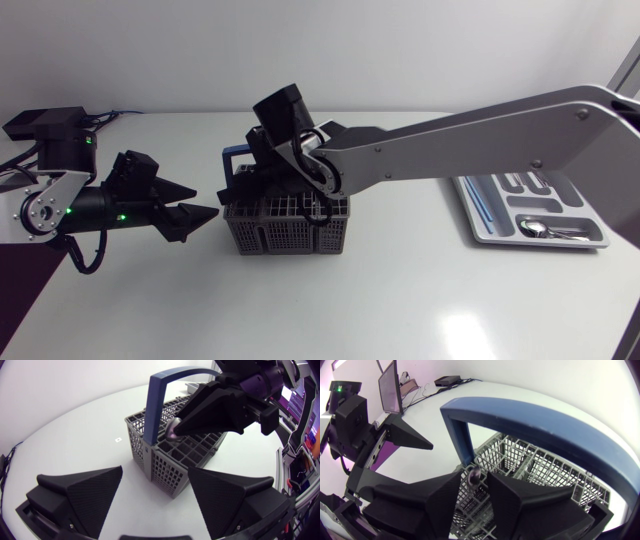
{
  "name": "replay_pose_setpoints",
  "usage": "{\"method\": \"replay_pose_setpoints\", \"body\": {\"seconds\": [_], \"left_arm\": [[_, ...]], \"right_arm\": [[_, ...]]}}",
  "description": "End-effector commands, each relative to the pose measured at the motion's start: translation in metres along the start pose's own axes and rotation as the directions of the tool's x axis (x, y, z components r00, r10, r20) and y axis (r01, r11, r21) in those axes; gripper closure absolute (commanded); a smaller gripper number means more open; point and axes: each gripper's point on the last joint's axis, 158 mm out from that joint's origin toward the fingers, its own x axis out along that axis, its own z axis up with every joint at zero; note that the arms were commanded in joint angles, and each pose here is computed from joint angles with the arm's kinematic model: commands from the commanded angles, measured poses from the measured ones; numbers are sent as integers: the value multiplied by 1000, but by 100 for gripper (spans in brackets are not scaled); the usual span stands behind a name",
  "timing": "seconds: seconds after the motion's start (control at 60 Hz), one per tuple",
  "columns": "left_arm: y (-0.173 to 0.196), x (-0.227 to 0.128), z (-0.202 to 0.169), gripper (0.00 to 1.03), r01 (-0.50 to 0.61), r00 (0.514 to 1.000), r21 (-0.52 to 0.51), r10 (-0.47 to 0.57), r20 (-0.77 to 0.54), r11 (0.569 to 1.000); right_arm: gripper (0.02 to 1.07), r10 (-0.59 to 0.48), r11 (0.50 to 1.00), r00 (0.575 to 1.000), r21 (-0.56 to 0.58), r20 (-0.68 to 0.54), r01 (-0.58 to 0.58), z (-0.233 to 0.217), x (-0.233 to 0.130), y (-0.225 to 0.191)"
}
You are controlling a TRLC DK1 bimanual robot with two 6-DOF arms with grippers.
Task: Unload the cutlery basket into the drawer organizer.
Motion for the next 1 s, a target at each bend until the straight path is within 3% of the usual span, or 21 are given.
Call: {"method": "replay_pose_setpoints", "body": {"seconds": [0.0,0.2,0.4,0.983], "left_arm": [[-8,1,-6,12,23,1000,16,-23,-3,1000],[-8,0,-6,12,22,1000,16,-22,-1,1000],[-9,1,-7,12,24,1000,17,-24,-3,1000],[-14,1,-8,12,32,999,21,-32,-3,999]], "right_arm": [[71,18,1000,1000,26,-3,-18,-1,9,7],[81,33,999,999,23,-11,-33,-3,12,11],[102,44,999,999,21,-16,-44,-5,13,13],[102,100,995,995,17,19,-100,11,-8,25]]}}
